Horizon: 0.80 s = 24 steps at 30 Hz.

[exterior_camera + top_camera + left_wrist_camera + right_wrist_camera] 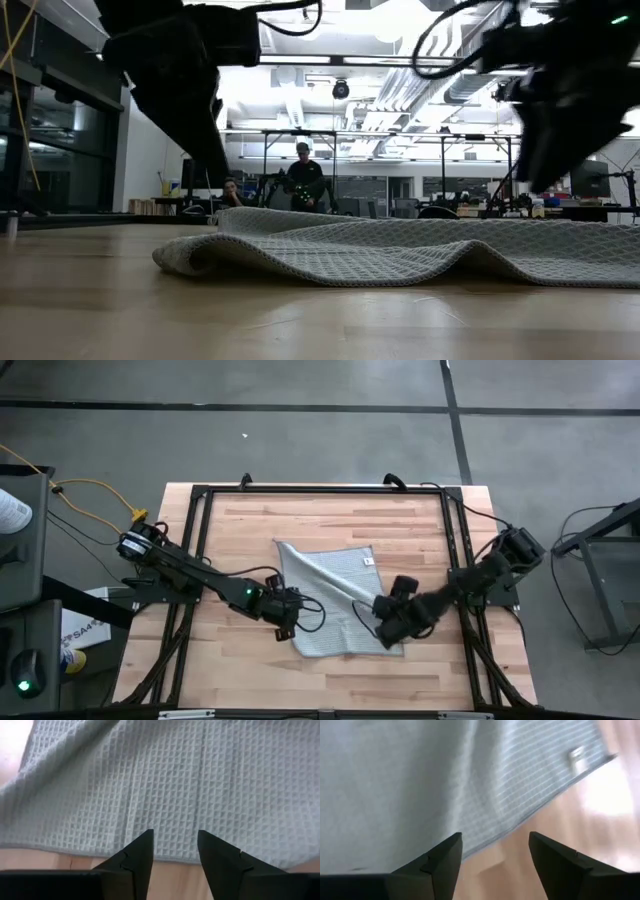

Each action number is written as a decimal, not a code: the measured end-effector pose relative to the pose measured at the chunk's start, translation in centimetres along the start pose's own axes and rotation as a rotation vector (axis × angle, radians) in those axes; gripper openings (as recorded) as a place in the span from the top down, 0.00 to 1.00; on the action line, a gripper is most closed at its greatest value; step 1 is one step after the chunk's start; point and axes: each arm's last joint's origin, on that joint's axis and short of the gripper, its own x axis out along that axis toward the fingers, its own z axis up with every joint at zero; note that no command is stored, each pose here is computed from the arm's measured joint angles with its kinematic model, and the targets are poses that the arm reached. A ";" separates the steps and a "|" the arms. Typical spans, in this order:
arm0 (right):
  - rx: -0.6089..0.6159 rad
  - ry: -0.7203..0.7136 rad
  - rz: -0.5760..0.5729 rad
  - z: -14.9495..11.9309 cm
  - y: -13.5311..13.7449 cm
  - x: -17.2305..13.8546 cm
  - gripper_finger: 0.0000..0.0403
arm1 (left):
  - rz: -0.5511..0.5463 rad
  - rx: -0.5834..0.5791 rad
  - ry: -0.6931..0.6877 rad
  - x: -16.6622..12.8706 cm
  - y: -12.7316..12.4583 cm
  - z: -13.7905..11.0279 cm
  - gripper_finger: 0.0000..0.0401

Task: Fold microfiber towels
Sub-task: Fold the gray towel on the table

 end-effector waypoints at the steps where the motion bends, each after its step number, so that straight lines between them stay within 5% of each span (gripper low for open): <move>1: 0.008 -0.004 -0.011 0.4 -0.4 0.3 0.46 | -0.002 -0.010 -0.001 0.1 0.0 -0.1 0.65; 11: 0.049 -0.071 0.016 3.6 -2.4 2.0 0.55 | -0.034 -0.025 0.007 0.3 0.0 -0.2 0.72; 19: 0.069 -0.074 -0.004 4.8 -3.9 2.9 0.57 | -0.194 -0.058 -0.094 0.0 -1.3 1.0 0.74; 24: 0.102 -0.056 -0.020 5.5 -5.2 3.6 0.62 | -0.226 -0.057 -0.102 -0.1 -1.4 1.2 0.86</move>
